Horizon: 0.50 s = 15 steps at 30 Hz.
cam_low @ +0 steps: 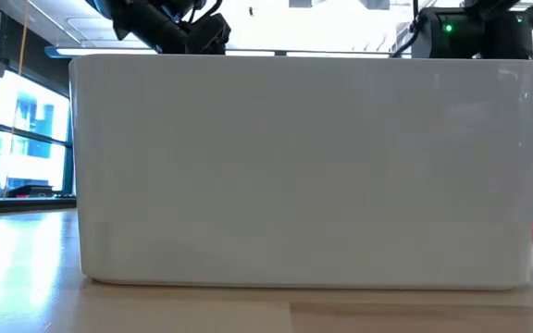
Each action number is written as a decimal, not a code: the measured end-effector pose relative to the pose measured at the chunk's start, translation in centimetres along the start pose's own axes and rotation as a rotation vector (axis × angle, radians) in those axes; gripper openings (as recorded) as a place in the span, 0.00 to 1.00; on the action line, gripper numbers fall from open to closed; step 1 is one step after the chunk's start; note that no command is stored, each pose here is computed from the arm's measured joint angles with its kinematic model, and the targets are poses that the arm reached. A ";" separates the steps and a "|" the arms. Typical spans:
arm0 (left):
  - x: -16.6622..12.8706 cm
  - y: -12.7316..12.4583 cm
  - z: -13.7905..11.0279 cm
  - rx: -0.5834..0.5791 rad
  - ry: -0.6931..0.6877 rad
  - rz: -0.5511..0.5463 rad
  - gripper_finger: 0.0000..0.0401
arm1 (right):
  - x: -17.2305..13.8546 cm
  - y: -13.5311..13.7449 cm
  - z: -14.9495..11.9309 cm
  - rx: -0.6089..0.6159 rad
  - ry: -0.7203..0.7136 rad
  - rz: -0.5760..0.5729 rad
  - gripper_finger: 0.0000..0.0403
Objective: Sort & place blocks by color
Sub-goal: Put the center right green block into the white bin
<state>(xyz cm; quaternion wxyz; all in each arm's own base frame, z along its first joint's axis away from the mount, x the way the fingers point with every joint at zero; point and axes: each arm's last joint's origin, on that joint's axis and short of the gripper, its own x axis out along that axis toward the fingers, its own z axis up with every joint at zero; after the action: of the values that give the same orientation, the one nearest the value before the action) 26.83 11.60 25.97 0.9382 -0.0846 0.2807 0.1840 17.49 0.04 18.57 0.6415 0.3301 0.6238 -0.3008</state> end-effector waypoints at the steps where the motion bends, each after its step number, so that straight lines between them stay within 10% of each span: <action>1: 0.0 0.0 0.0 0.000 0.000 0.000 0.46 | 0.2 0.0 0.0 0.000 -0.005 0.002 0.55; 15: 0.0 0.0 0.0 0.000 0.000 0.000 0.46 | 3.3 0.4 0.6 -0.034 -0.036 -0.024 0.55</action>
<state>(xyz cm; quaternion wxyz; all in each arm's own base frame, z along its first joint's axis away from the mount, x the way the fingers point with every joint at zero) 26.84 11.61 25.96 0.9382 -0.0846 0.2808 0.1840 18.27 -0.09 15.33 0.6545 0.3061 0.6210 -0.3038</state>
